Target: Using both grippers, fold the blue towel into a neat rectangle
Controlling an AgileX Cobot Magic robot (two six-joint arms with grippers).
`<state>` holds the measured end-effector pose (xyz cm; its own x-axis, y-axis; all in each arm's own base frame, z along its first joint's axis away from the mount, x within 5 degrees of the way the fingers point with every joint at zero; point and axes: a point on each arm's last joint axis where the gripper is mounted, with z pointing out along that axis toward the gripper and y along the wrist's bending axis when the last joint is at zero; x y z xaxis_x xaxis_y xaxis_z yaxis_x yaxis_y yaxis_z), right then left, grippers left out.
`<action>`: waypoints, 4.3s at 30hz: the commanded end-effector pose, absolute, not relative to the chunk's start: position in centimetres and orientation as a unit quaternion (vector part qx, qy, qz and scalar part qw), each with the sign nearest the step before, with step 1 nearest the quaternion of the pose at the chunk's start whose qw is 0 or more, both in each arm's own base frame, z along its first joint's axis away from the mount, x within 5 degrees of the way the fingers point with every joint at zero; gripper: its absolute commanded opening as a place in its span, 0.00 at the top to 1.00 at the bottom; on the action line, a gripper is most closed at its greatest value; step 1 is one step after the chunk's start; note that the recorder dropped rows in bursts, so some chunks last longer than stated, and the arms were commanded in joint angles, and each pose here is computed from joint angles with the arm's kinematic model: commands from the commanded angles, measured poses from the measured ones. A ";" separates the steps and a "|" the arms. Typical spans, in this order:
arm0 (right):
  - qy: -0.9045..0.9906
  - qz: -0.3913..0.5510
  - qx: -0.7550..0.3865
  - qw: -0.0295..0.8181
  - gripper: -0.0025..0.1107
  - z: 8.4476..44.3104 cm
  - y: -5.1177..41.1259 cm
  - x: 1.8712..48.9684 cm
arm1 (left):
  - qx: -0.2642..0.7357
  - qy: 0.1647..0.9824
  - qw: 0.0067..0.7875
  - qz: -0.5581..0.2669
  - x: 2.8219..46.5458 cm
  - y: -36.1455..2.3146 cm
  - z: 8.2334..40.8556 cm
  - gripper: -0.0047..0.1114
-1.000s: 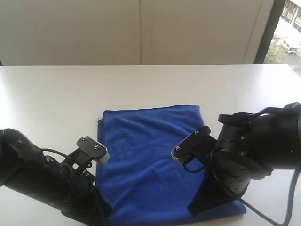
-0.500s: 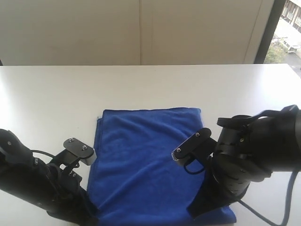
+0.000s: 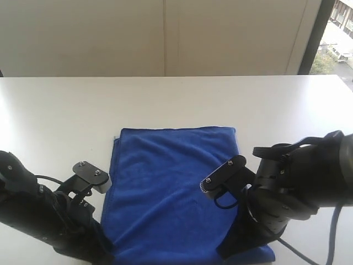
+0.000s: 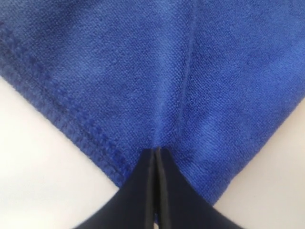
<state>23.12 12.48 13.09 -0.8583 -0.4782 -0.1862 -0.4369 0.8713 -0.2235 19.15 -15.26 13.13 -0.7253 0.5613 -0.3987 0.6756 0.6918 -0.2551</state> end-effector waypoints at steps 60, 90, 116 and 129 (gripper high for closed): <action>0.965 0.082 -0.101 0.226 0.98 10.3 5.6 42.5 | 0.309 0.895 0.285 -0.148 37.0 -16.3 14.0 0.96; 0.894 0.113 -0.364 0.235 0.98 28.6 6.3 31.7 | 0.505 0.791 0.201 -0.280 24.5 -18.4 24.3 0.96; 0.797 0.022 -0.582 0.160 0.72 20.6 5.6 22.9 | 0.706 0.696 0.068 -0.108 18.5 -17.9 19.2 0.60; 0.767 0.014 -0.618 0.174 0.44 18.1 5.5 21.6 | 0.742 0.653 0.122 -0.094 18.8 -18.1 16.9 0.41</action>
<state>21.67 5.43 18.26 -0.1783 -0.9470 -0.2670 -0.9593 0.2277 -0.1670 19.08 -18.01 17.16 0.1340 0.9467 -0.2928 0.9904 -0.1178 0.0723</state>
